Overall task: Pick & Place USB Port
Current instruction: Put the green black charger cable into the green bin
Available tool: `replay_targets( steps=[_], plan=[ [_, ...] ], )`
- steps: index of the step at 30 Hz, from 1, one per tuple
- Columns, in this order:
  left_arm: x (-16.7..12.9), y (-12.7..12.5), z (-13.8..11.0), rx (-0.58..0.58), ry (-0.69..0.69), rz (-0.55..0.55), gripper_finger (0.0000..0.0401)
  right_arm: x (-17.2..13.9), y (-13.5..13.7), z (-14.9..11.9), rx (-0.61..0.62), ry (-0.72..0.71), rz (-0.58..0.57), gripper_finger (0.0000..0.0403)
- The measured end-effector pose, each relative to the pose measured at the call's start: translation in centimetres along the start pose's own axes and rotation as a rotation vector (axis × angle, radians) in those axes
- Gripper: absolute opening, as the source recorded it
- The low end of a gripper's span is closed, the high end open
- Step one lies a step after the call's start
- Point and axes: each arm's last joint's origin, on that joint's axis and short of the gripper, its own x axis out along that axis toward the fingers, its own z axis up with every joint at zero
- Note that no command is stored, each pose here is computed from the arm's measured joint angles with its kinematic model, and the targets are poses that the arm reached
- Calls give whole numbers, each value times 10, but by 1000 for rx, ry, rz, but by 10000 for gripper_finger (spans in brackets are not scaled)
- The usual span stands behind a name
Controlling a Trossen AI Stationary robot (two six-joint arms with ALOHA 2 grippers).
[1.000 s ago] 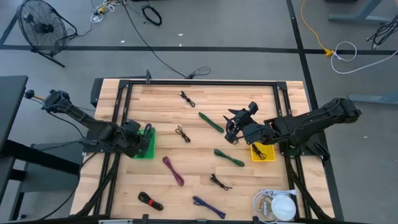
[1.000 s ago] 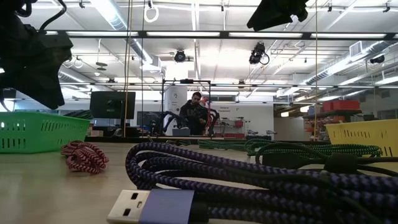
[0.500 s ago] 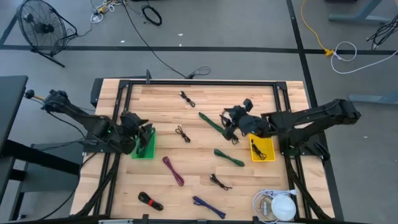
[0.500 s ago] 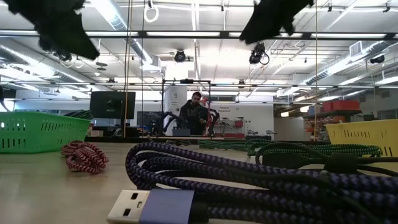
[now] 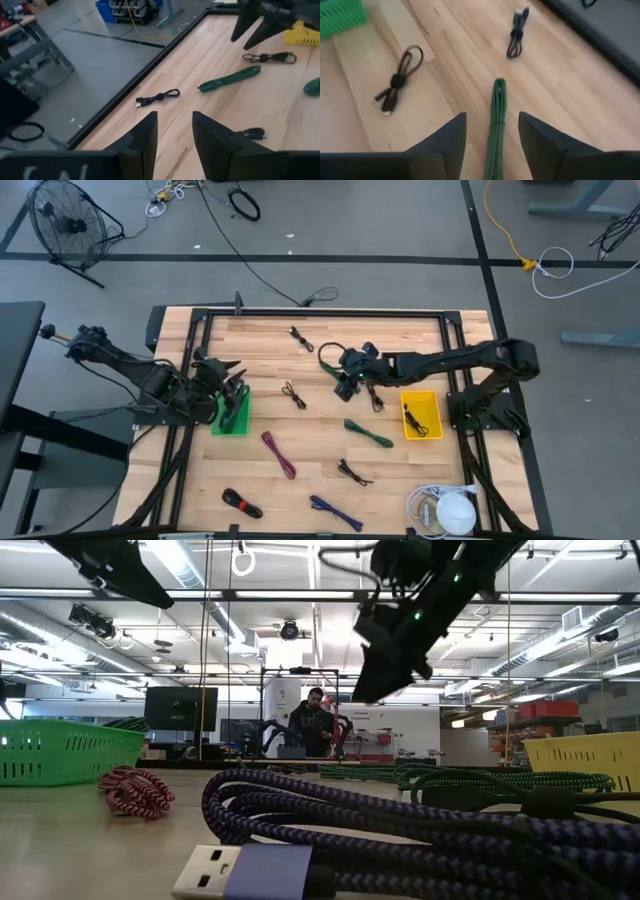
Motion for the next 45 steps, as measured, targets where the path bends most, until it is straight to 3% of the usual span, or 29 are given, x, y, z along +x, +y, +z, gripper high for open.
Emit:
replay_targets(
  steps=[6, 14, 28, 45],
  plan=[
    [0, -7, 9, 66, -44, -65, 126, 29, 3, -15, 14, 93, 8, 215],
    [-1, -12, 17, 109, -81, -129, 126, 44, 5, -26, 25, 141, -11, 211],
    [-1, -12, 17, 97, -82, -133, 126, 46, 0, -33, 32, 185, -83, 210],
    [-1, -15, 20, 72, -91, -157, 126, 52, -7, -64, 86, 218, -80, 210]
  ],
)
